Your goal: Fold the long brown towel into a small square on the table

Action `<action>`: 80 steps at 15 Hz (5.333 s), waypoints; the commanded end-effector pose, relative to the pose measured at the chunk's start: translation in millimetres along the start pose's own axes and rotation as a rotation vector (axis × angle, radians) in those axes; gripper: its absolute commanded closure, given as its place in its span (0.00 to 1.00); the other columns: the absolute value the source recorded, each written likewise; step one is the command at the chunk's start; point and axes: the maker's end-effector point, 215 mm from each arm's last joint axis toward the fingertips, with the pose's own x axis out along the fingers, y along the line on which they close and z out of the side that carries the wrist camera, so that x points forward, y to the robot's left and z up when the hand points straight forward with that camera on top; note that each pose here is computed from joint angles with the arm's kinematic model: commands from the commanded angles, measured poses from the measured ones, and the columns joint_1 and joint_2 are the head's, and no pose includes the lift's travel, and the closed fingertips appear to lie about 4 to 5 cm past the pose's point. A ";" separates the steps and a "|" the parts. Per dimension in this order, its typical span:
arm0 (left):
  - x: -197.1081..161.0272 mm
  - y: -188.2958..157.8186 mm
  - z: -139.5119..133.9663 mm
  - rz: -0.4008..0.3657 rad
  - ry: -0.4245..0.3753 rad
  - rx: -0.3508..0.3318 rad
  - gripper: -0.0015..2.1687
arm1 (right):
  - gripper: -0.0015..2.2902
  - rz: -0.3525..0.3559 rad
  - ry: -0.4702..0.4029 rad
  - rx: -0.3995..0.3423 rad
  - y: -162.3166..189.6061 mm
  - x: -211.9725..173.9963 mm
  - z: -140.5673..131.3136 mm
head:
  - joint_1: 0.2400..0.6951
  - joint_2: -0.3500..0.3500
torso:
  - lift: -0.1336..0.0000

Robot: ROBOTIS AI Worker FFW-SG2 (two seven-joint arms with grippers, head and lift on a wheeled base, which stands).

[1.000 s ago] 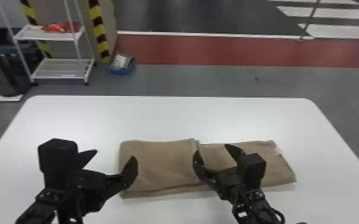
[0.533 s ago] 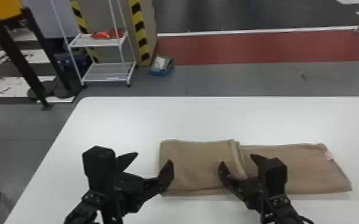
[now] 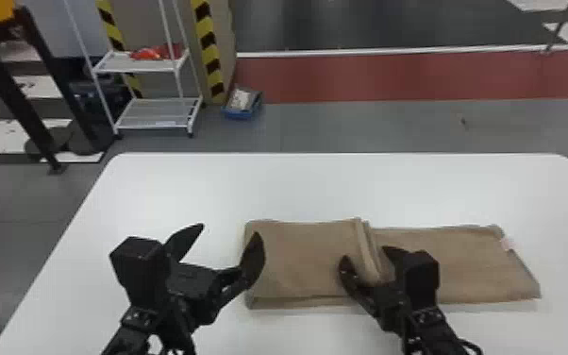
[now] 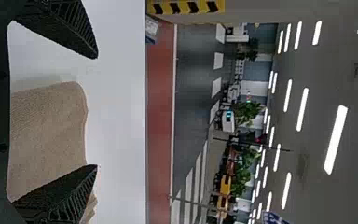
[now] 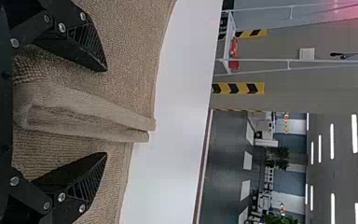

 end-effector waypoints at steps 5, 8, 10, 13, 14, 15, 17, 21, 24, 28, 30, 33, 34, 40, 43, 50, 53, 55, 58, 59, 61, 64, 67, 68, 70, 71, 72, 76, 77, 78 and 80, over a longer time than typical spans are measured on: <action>-1.6 6.4 -2.8 0.020 -0.056 -0.011 0.02 | 0.13 0.002 -0.024 -0.005 1.4 -2.2 8.9 | 1.00 0.65 | 0.17; -1.1 3.7 -2.9 0.010 -0.056 -0.011 0.02 | 0.15 0.000 -0.013 -0.006 -0.5 -1.7 6.0 | 1.00 0.64 | 0.17; -0.1 4.5 -6.4 0.009 -0.050 -0.013 0.02 | 0.15 -0.002 -0.010 -0.007 -1.5 -1.7 5.0 | 1.00 0.64 | 0.17; 0.0 4.9 -8.7 0.009 -0.047 -0.018 0.02 | 0.21 0.004 -0.016 -0.009 0.3 -1.7 6.9 | 1.00 0.64 | 0.17; -0.1 5.6 -8.6 0.010 -0.047 -0.020 0.02 | 0.21 0.004 -0.016 -0.009 0.3 -1.7 6.9 | 1.00 0.64 | 0.17; -0.2 6.5 -9.5 0.011 -0.046 -0.020 0.02 | 0.26 0.005 -0.016 -0.009 0.7 -1.7 6.9 | 1.00 0.64 | 0.17; -0.3 7.9 -10.9 0.012 -0.045 -0.022 0.02 | 0.26 0.006 -0.018 -0.006 1.5 -2.1 7.2 | 1.00 0.64 | 0.17; -0.6 8.6 -12.2 0.008 -0.044 -0.028 0.02 | 0.33 0.005 -0.021 -0.006 1.0 -2.9 7.1 | 1.00 0.65 | 0.17; -0.7 8.7 -12.1 0.006 -0.044 -0.028 0.02 | 0.39 0.005 -0.023 -0.005 1.8 -3.2 7.4 | 1.00 0.65 | 0.17; -1.4 11.3 -12.8 0.011 -0.045 -0.026 0.02 | 0.65 0.002 -0.024 -0.004 1.1 -4.1 6.4 | 1.00 0.65 | 0.17; -1.5 12.2 -13.6 0.012 -0.043 -0.026 0.02 | 0.66 0.001 -0.036 -0.002 1.1 -5.0 9.4 | 1.00 0.65 | 0.17; -1.5 13.2 -15.3 0.014 -0.040 -0.026 0.02 | 0.66 0.001 -0.109 0.004 3.4 -15.1 36.6 | 1.00 0.66 | 0.17; -1.7 14.0 -15.2 0.015 -0.040 -0.025 0.02 | 0.66 -0.003 -0.142 0.015 2.4 -23.1 54.4 | 1.00 0.66 | 0.17; -2.3 21.7 -17.0 0.024 -0.043 -0.029 0.02 | 0.66 -0.155 -0.189 0.038 -79.9 -87.2 82.8 | 1.00 0.61 | 0.17; -1.7 20.3 -19.5 0.020 -0.039 -0.033 0.02 | 0.66 -0.191 -0.101 0.059 -104.4 -84.7 30.3 | 1.00 0.52 | 0.17; -3.2 24.2 -19.1 0.026 -0.041 -0.030 0.02 | 0.66 -0.257 -0.186 0.132 -166.9 -107.0 69.1 | 1.00 0.41 | 0.17; -4.3 24.4 -19.3 0.022 -0.043 -0.033 0.02 | 0.66 -0.301 -0.139 0.155 -190.8 -113.4 43.5 | 1.00 0.37 | 0.17; -2.7 22.1 -18.0 0.018 -0.046 -0.033 0.02 | 0.66 -0.302 -0.093 0.169 -193.9 -96.3 16.8 | 1.00 0.32 | 0.17; -1.4 20.1 -18.5 0.015 -0.044 -0.032 0.02 | 0.66 -0.274 -0.087 0.188 -199.7 -83.3 17.7 | 1.00 0.31 | 0.17; -1.0 20.2 -17.8 0.016 -0.045 -0.030 0.02 | 0.66 -0.282 -0.108 0.204 -210.8 -89.3 28.5 | 1.00 0.31 | 0.17; -1.0 19.9 -18.7 0.014 -0.044 -0.030 0.02 | 0.66 -0.307 -0.158 0.242 -238.5 -110.2 57.6 | 1.00 0.30 | 0.17; 1.0 19.5 -21.5 0.013 -0.040 -0.033 0.02 | 0.65 -0.339 -0.114 0.250 -265.6 -106.8 43.2 | 1.00 0.23 | 0.17; 1.9 16.3 -25.1 0.004 -0.034 -0.036 0.02 | 0.00 -0.271 -0.017 0.288 -252.4 -96.0 5.2 | 1.00 0.20 | 0.17; 1.1 18.8 -25.7 0.009 -0.032 -0.034 0.02 | 0.00 -0.275 -0.011 0.294 -251.7 -99.5 -1.3 | 1.00 0.20 | 0.17; 0.0 23.2 -28.1 0.016 -0.028 -0.033 0.02 | 0.02 -0.311 0.001 0.315 -264.7 -109.3 -15.9 | 1.00 0.20 | 0.17; 0.0 22.9 -28.8 0.015 -0.028 -0.034 0.02 | 0.03 -0.320 0.000 0.316 -269.5 -111.6 -16.4 | 1.00 0.19 | 0.17; 0.7 21.3 -28.9 0.012 -0.028 -0.035 0.02 | 0.03 -0.329 0.001 0.320 -274.4 -114.6 -17.7 | 1.00 0.19 | 0.17; 0.7 21.1 -30.6 0.011 -0.025 -0.036 0.02 | 0.03 -0.355 0.015 0.317 -287.3 -122.5 -23.8 | 1.00 0.14 | 0.17; 0.6 21.6 -29.6 0.010 -0.028 -0.036 0.02 | 0.03 -0.353 0.017 0.317 -286.3 -122.0 -24.5 | 1.00 0.13 | 0.17; 0.6 20.9 -31.3 0.007 -0.024 -0.037 0.02 | 0.03 -0.351 0.019 0.313 -284.8 -120.4 -24.7 | 1.00 0.13 | 0.17; 1.3 19.3 -30.6 0.004 -0.025 -0.038 0.02 | 0.04 -0.340 0.027 0.303 -278.1 -115.1 -24.3 | 1.00 0.13 | 0.17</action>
